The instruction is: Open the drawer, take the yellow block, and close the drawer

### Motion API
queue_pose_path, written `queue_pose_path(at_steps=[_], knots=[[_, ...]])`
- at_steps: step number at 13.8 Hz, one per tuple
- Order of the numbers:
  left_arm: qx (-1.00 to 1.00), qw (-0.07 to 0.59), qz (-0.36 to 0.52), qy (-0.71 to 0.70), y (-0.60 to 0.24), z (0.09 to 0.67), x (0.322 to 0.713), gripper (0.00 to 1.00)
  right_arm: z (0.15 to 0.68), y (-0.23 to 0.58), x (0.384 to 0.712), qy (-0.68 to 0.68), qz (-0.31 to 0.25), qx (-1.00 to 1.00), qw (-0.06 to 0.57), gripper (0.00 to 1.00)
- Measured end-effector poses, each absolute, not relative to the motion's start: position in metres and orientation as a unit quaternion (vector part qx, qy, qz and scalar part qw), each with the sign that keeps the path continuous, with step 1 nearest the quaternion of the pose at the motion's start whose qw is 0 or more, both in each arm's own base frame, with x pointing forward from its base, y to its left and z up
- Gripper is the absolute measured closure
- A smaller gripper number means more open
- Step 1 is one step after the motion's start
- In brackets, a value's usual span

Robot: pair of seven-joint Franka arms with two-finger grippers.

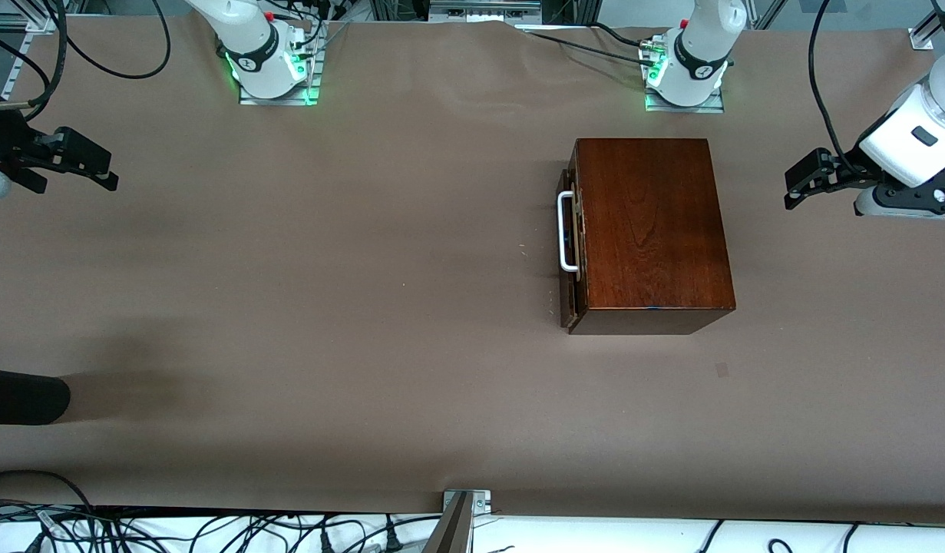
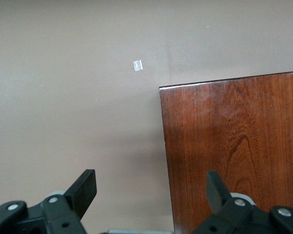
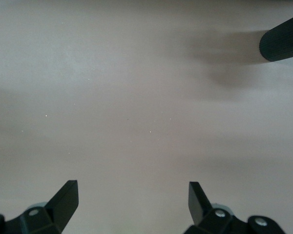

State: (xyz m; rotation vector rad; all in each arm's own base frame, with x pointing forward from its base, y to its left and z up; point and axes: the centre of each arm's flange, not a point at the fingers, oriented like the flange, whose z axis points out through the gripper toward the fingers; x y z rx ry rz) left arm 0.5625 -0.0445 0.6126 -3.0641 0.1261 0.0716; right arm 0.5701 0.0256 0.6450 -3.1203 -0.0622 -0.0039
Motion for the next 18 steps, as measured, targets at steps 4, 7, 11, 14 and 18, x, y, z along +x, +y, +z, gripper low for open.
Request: queue_pose_path(at_steps=[4, 7, 11, 14, 18], knots=[[-0.998, 0.037, 0.023, 0.041, -0.044, 0.613, 0.563, 0.0, 0.645, 0.026, 0.57, -0.02, -0.001, -1.0, 0.01, 0.0], [-0.998, 0.037, 0.023, 0.041, -0.044, 0.613, 0.562, 0.0, 0.645, 0.026, 0.57, -0.02, -0.001, -1.0, 0.01, 0.0], [-0.998, 0.037, 0.03, 0.041, -0.044, 0.612, 0.561, 0.0, 0.645, 0.026, 0.57, -0.02, -0.001, -1.0, 0.01, 0.0], [-0.998, 0.03, 0.043, 0.043, -0.048, 0.61, 0.558, 0.0, 0.645, 0.026, 0.57, -0.02, -0.001, -1.0, 0.01, 0.0], [-0.996, 0.03, 0.06, 0.058, -0.065, 0.6, 0.558, 0.0, 0.645, 0.026, 0.57, -0.02, -0.001, -1.0, 0.01, 0.0]])
